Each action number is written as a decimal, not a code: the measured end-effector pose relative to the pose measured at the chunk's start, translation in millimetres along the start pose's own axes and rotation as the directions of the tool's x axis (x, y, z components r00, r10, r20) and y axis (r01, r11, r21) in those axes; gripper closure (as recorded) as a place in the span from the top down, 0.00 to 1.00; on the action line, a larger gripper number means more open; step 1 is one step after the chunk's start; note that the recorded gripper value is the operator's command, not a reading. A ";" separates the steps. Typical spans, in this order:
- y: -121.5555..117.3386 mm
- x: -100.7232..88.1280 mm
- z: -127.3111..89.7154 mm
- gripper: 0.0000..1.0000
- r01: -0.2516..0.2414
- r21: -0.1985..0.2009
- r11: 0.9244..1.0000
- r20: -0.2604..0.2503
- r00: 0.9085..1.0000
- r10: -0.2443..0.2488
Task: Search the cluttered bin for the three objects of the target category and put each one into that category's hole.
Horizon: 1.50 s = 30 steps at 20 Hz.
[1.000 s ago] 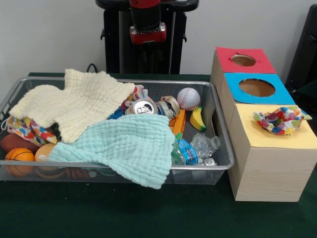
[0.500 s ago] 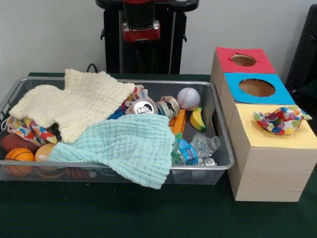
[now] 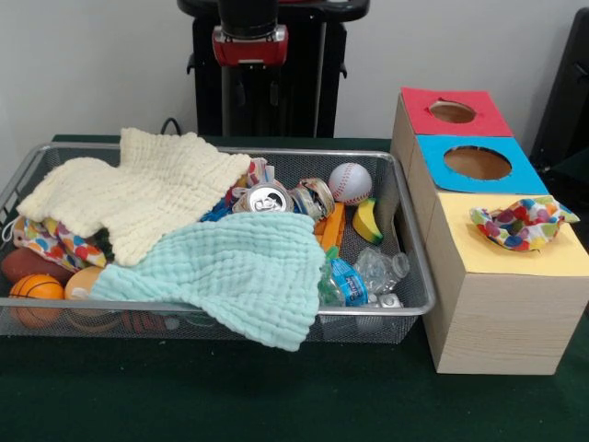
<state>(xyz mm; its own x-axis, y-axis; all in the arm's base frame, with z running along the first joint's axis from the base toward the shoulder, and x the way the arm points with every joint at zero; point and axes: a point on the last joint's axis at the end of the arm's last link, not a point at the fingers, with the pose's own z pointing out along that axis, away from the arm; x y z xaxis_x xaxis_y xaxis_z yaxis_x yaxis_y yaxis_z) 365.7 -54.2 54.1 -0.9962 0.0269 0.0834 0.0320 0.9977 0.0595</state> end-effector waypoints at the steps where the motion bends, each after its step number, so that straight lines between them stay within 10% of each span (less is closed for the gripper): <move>1: -0.3 -2.9 -2.6 1.00 -0.001 0.001 1.000 0.005 1.000 0.001; 30: -16.6 -87.8 -7.3 1.00 0.001 -0.052 0.999 0.020 1.000 0.000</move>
<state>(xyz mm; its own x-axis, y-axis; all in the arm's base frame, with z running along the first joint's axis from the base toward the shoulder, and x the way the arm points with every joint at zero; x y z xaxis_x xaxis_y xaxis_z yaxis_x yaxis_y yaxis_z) 453.2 -73.6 53.0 -0.9976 0.0280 0.0638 0.0349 0.9932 0.1111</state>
